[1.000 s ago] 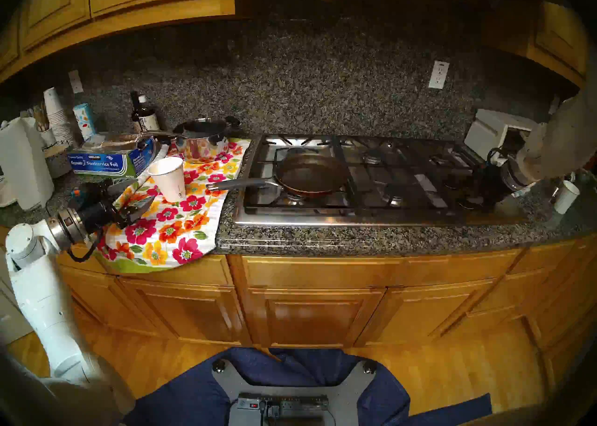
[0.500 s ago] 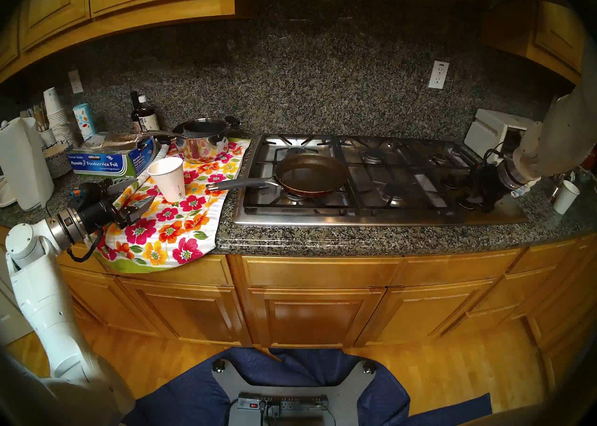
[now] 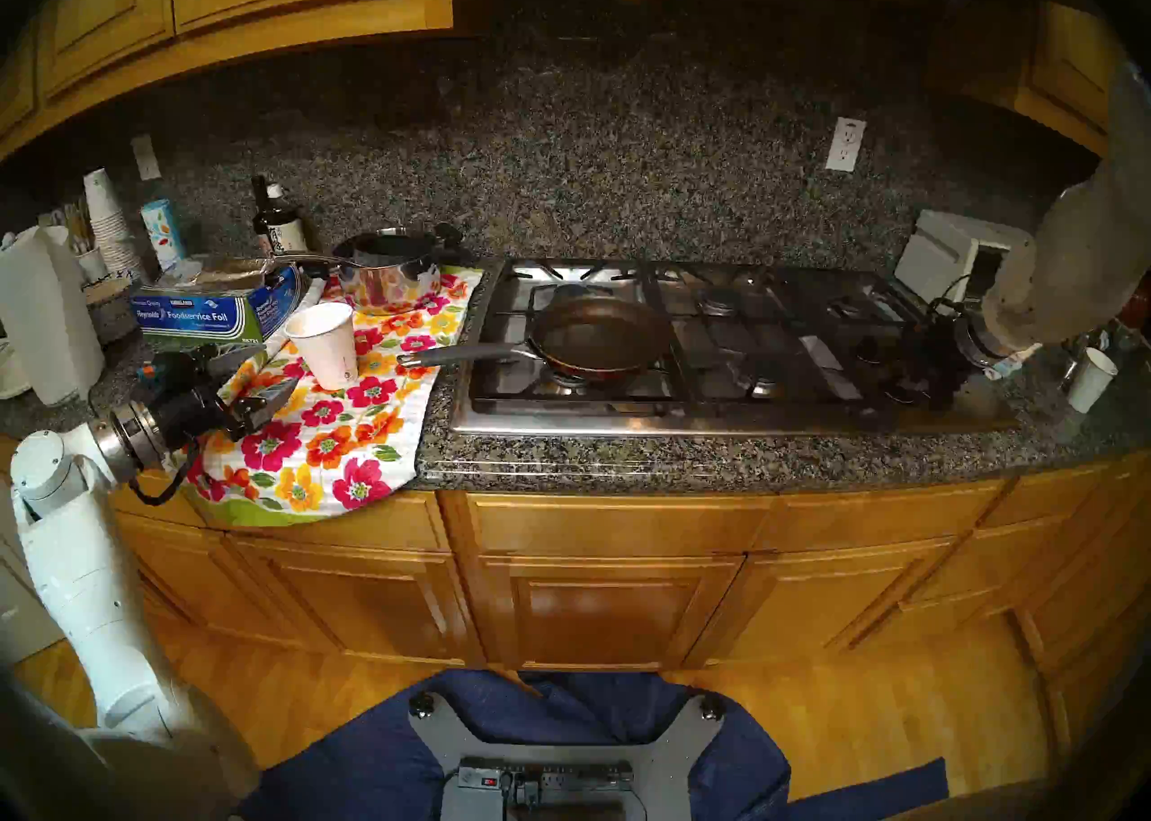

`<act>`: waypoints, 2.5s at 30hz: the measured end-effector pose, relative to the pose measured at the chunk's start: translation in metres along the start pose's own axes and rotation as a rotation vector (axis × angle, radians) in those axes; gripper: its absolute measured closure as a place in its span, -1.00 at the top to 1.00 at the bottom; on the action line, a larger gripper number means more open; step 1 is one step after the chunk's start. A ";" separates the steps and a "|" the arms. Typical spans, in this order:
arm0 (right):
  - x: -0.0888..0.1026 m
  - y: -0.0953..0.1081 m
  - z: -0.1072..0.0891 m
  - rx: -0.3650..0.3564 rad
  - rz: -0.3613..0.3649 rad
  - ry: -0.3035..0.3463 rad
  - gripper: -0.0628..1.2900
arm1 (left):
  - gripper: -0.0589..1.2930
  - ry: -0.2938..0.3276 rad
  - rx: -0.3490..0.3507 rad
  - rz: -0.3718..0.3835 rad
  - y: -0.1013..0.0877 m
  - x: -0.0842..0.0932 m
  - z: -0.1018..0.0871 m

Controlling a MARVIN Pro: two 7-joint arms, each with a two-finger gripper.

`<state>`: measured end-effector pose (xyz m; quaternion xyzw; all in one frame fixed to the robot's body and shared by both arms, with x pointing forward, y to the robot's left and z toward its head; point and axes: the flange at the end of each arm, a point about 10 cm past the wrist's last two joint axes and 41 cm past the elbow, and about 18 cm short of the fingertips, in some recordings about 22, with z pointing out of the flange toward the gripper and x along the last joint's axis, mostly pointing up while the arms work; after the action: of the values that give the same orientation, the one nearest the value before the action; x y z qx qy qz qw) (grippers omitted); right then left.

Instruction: Pick up the water cup, pour water into the pot, turn on the stove

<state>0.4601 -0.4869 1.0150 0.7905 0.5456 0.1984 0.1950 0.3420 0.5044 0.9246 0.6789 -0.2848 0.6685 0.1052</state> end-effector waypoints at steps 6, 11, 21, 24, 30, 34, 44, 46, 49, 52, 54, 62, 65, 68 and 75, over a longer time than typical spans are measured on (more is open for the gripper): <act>-0.001 -0.002 0.000 -0.012 -0.042 -0.001 -0.96 | 0.88 0.000 0.000 0.000 0.000 0.000 0.000; -0.003 -0.003 0.001 -0.020 -0.086 0.003 -0.96 | 0.88 0.000 0.000 0.000 0.000 0.000 0.000; -0.009 0.000 0.000 -0.018 -0.196 0.017 -0.96 | 0.88 0.000 0.000 0.000 0.000 0.000 0.000; -0.010 0.001 0.000 -0.016 -0.220 0.020 -0.96 | 0.88 0.000 0.000 0.000 0.000 0.000 0.000; -0.012 0.002 0.000 -0.015 -0.276 0.025 -0.96 | 0.88 0.001 0.000 0.000 0.000 0.000 0.000; -0.013 0.002 0.000 -0.017 -0.310 0.027 -0.96 | 0.88 0.001 0.000 0.000 0.000 0.000 0.000; -0.013 0.001 0.000 -0.028 -0.394 0.024 -0.96 | 0.88 0.001 0.000 0.000 0.000 0.000 0.000; -0.013 0.001 -0.001 -0.030 -0.409 0.022 -0.96 | 0.88 0.001 0.000 0.000 0.000 0.000 0.000; -0.012 0.000 -0.001 -0.033 -0.432 0.017 -0.96 | 0.88 0.001 0.000 0.000 0.000 0.000 0.000; -0.011 0.000 -0.001 -0.036 -0.454 0.013 -0.96 | 0.88 0.001 0.000 0.000 0.000 0.000 0.000; -0.011 -0.001 -0.001 -0.038 -0.468 0.011 -0.96 | 0.88 0.001 0.000 0.000 0.000 0.000 0.000; -0.010 -0.002 -0.002 -0.049 -0.534 0.003 -0.96 | 0.88 0.001 0.000 0.000 0.000 0.000 0.000; -0.010 -0.002 -0.002 -0.053 -0.560 0.000 -0.96 | 0.88 0.001 0.000 0.000 0.000 0.000 0.000; -0.011 -0.003 -0.002 -0.058 -0.586 -0.001 -0.96 | 0.88 0.001 0.000 0.000 0.000 0.000 0.000; -0.012 -0.004 -0.002 -0.068 -0.637 -0.004 -0.96 | 0.88 0.001 0.000 0.000 0.000 0.000 0.000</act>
<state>0.4522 -0.4969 1.0134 0.5733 0.7584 0.1441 0.2746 0.3420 0.5045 0.9248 0.6785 -0.2849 0.6688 0.1054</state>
